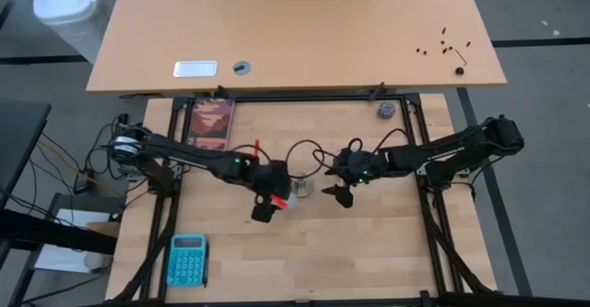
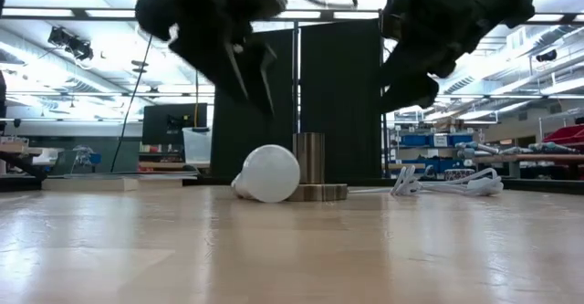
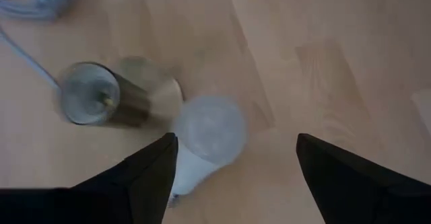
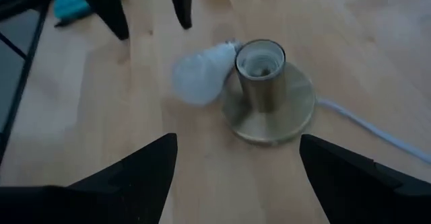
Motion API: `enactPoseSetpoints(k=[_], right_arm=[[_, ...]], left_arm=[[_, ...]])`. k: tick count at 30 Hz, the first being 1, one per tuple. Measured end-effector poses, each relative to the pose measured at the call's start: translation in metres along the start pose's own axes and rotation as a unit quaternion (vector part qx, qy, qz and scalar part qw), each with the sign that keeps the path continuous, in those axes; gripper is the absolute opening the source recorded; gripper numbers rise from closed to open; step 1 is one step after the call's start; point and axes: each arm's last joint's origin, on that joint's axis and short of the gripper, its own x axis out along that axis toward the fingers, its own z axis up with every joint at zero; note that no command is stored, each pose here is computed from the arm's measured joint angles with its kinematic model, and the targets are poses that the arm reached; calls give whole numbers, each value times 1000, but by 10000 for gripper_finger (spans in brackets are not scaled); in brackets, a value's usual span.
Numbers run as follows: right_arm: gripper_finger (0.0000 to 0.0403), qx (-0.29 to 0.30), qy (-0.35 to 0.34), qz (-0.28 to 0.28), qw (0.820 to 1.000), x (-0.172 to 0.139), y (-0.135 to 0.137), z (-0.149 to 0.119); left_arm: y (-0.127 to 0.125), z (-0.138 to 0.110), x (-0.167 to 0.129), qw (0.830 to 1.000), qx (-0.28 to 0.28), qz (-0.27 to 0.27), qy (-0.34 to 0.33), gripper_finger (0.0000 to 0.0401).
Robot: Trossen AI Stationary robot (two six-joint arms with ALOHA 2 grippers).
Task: Screw lightbulb
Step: Insert the lightbulb into the desk lamp
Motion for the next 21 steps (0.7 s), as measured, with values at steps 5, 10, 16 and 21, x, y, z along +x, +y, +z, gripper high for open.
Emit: enactPoseSetpoints(k=[5,10,16,21], right_arm=[[322,40,-2,5,999,0,1,0],[322,53,-1,8,999,0,4,-1],[322,60,-1,13,998,0,6,-1],[322,68,-4,14,998,0,6,-1]], left_arm=[[-2,-6,26,999,32,-7,38,305],[-2,-9,39,993,102,23,61,305],[-3,-11,49,985,155,26,72,305],[-3,-14,56,980,178,21,82,305]])
